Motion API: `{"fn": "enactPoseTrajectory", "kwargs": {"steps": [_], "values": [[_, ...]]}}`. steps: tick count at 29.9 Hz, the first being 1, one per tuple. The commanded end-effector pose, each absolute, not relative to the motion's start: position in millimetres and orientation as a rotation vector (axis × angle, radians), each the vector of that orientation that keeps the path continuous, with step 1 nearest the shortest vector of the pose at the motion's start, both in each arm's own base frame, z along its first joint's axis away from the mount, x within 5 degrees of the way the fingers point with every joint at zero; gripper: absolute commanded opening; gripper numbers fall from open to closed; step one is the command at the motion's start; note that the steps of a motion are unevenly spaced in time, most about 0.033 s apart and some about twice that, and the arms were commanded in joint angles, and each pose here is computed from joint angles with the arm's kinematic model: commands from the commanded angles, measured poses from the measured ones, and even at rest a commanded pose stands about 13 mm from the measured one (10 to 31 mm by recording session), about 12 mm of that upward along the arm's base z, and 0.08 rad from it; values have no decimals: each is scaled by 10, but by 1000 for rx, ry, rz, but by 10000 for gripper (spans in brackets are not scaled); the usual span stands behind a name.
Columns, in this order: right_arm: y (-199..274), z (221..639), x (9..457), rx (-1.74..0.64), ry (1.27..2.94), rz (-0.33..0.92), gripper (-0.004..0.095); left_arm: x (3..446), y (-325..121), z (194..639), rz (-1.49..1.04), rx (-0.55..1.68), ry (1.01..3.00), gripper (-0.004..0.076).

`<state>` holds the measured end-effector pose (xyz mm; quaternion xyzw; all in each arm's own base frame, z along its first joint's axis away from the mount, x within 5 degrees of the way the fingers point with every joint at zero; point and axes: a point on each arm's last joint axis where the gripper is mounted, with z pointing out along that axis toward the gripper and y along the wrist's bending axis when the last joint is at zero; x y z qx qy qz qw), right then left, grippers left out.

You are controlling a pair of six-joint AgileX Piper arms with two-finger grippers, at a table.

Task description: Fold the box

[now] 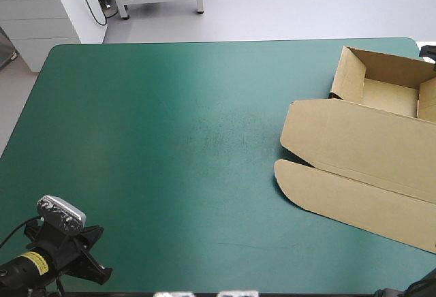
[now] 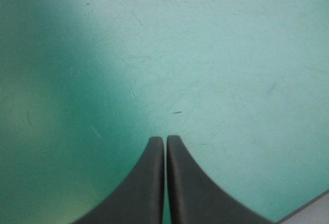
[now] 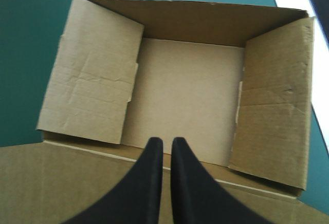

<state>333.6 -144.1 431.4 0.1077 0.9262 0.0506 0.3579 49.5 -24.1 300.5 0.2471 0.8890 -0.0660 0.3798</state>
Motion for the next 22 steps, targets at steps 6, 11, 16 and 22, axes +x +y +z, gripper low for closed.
{"fn": "enactPoseTrajectory", "kwargs": {"steps": [6, 11, 16, 22], "values": [[-859, 4709, 2963, 19, 2301, 116, -11, 541, -272, 3129, -201, 595, 2179, -8], [-554, 4709, 2720, -90, 2328, 62, -11, 545, -277, 3136, -208, 591, 2169, -8], [-240, 4640, 2349, -250, 2269, 110, -12, 544, -295, 3098, -234, 589, 2182, -8], [19, 4518, 1890, -385, 2138, 244, -15, 548, -344, 3032, -310, 575, 2191, -8]]}}
